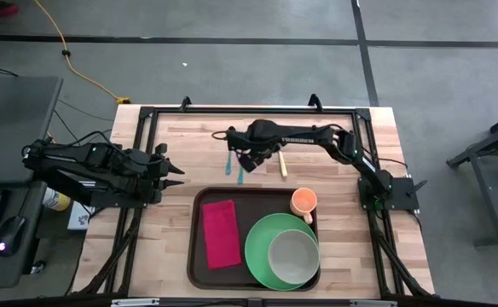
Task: Set up tray
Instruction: Put the yellow knife on top of the red napkin
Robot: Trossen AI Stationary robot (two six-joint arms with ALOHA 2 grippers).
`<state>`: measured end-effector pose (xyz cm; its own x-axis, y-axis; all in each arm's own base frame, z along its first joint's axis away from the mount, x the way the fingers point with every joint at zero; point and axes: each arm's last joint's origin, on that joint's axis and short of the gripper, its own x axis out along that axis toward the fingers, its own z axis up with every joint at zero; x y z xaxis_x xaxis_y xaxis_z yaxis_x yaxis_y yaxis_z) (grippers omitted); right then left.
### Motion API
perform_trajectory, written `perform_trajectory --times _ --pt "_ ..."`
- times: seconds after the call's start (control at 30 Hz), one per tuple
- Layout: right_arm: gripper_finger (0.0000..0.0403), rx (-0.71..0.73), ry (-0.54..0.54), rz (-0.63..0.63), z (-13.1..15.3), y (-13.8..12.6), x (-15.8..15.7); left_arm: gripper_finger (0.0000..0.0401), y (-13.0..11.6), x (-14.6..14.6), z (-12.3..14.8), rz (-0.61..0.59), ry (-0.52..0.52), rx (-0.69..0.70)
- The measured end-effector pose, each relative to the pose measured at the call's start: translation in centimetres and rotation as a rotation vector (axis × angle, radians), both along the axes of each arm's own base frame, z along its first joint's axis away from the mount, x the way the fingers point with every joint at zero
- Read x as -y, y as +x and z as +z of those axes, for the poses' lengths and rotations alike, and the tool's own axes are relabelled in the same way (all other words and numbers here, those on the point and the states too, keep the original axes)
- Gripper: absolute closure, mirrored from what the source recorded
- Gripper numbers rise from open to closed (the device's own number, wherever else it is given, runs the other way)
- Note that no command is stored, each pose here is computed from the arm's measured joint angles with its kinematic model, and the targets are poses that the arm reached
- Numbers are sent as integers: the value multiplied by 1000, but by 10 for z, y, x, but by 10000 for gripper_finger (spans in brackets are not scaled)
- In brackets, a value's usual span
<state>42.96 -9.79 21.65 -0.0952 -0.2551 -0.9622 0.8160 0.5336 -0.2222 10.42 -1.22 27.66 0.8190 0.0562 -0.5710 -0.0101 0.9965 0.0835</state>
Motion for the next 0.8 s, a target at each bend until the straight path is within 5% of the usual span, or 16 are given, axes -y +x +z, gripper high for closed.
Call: perform_trajectory --times 0.23,0.47,0.8 --pt "148 -34 58 -114 -31 -31 6 229 -1 0 -2 -4 3 -21" --pt "144 245 89 -240 -49 -73 3 229 -3 -1 -4 -3 14 -55" --pt "144 278 138 -275 -75 -102 14 229 -3 -1 -4 17 28 -50"
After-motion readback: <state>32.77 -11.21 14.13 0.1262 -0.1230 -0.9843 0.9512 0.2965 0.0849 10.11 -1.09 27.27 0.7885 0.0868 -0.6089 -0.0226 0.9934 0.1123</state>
